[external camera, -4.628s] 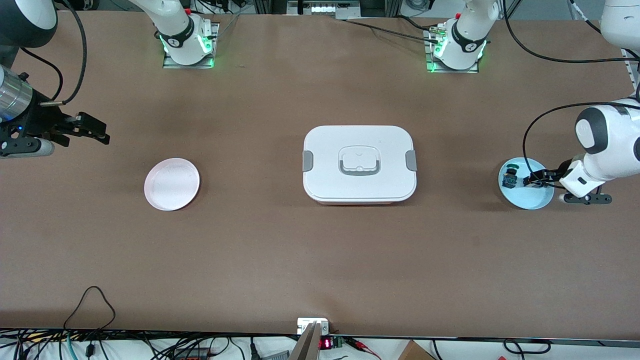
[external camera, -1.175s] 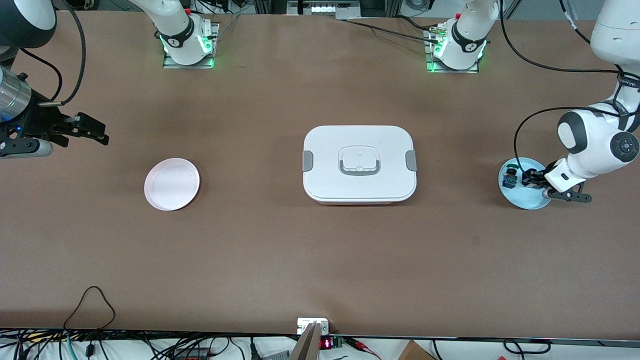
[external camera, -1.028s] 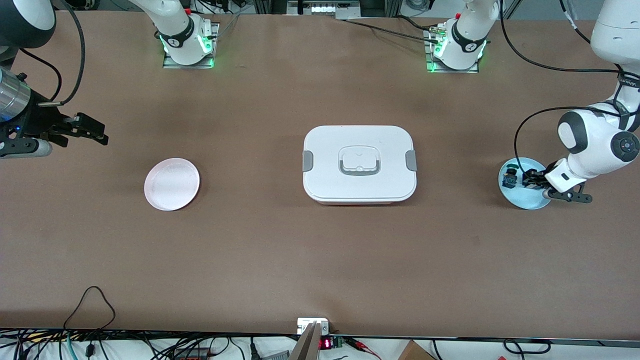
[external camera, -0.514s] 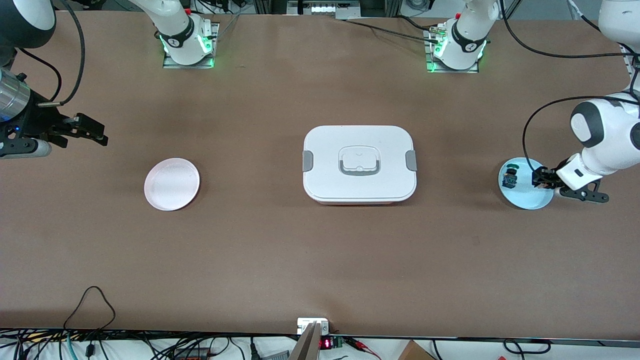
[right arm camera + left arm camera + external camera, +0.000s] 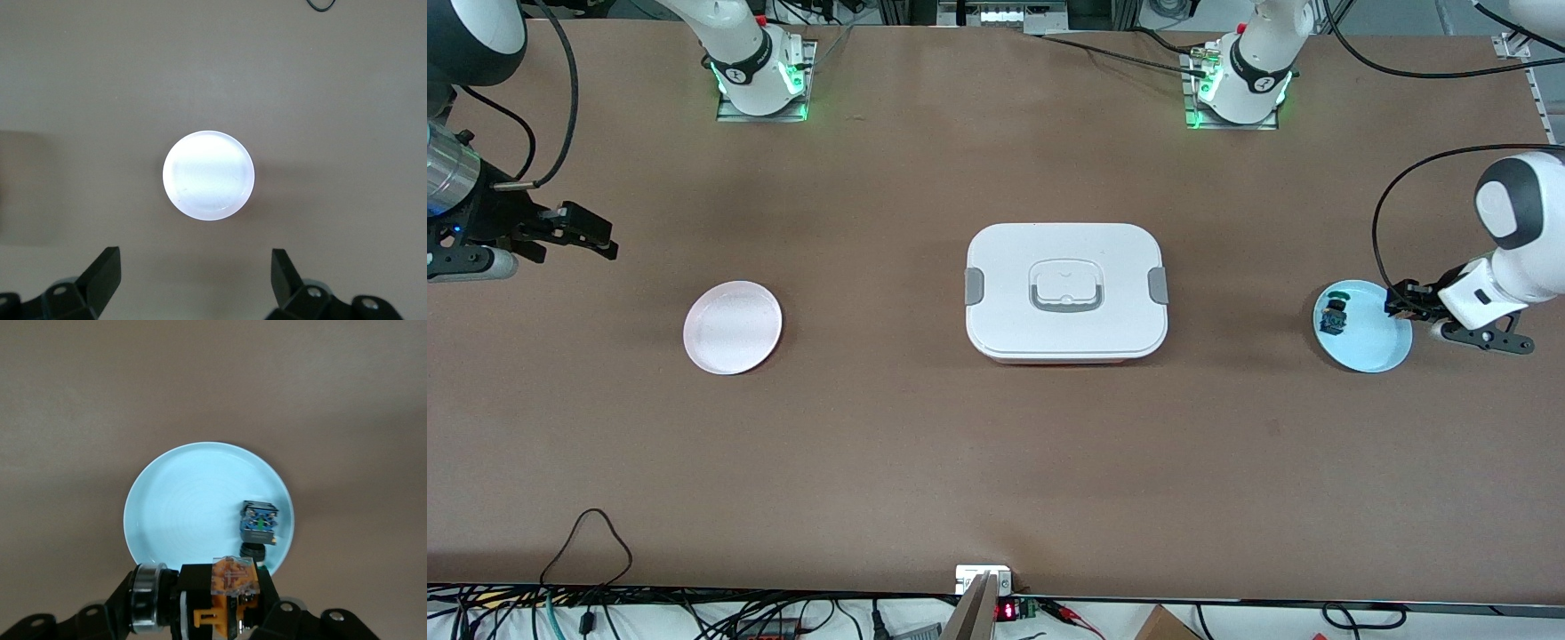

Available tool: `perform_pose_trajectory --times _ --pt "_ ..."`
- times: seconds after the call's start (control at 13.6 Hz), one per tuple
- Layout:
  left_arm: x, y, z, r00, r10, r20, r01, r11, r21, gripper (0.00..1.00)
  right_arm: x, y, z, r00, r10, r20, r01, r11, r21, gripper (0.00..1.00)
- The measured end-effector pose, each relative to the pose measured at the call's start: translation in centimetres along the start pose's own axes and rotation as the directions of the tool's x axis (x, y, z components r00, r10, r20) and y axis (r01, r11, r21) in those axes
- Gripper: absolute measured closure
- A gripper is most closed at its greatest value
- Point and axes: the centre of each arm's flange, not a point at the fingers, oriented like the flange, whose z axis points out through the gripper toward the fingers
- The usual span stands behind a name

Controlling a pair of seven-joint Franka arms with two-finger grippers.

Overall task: Transfer orange switch to right arm and place
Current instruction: 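Lift the orange switch from the plate with the left gripper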

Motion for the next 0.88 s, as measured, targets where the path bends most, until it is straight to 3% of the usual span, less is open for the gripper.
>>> perform_pose_trajectory --times 0.88 --pt "1.2 0.5 -8.7 0.995 0.009 0.096 -0.001 0.997 -0.080 0.28 0.4 -0.4 -0.2 0.999 -0.008 -0.032 0.008 1.000 -0.004 0.00"
